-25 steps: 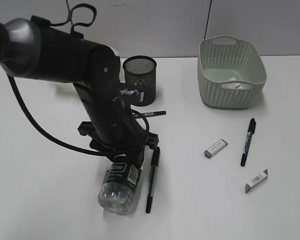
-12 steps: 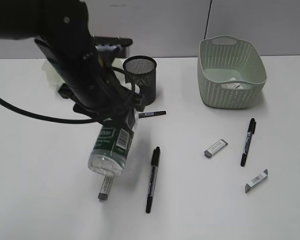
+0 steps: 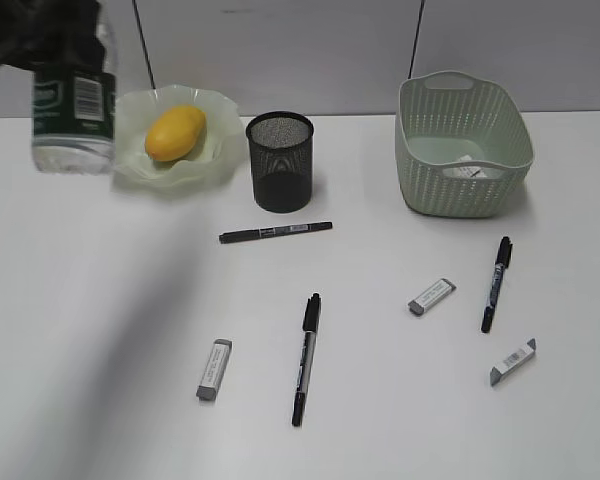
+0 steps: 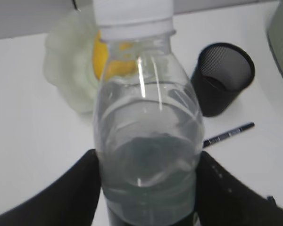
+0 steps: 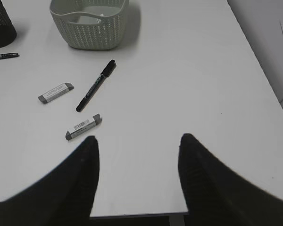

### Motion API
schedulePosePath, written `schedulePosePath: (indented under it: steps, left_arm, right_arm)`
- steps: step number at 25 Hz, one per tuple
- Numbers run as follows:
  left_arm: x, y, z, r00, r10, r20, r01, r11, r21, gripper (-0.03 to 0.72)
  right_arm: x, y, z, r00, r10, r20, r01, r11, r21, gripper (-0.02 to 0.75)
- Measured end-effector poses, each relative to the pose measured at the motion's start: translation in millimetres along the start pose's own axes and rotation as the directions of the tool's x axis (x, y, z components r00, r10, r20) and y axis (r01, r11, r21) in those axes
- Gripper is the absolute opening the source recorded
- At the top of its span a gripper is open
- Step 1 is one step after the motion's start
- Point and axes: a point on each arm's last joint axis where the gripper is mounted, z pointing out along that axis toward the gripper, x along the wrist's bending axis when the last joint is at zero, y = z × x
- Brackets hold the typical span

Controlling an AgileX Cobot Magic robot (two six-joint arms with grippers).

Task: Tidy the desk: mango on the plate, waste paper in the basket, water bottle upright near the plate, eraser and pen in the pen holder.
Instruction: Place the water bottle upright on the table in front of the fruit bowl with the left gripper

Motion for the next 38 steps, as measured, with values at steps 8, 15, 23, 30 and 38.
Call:
schedulePosePath:
  steps: [8,15,23,30,38]
  left_arm:
    - [59.3,-38,-39,0.997,-0.071,-0.022,0.055,0.9,-0.432,0.445]
    - [72.8,-88,-8,0.999,0.036,-0.002,-0.03,0.79,-0.612,0.445]
    - [81.4,-103,47,0.986,0.161,-0.034,-0.141,0.716,-0.684,0.445]
    - [95.9,-124,97,1.0,0.013,-0.014,-0.02,0.716,-0.698,0.445]
    - [101.4,-163,143,1.0,0.005,-0.023,-0.016,0.837,-0.547,0.445]
  right_arm:
    - [0,0,0,1.0,0.001,0.0,-0.001,1.0,0.0,0.431]
    - [0,0,0,1.0,0.001,0.0,-0.001,1.0,0.0,0.431]
    - [0,0,0,1.0,0.001,0.0,-0.001,1.0,0.0,0.431]
    - [0,0,0,1.0,0.001,0.0,-0.001,1.0,0.0,0.431]
    - [0,0,0,1.0,0.001,0.0,-0.001,1.0,0.0,0.43]
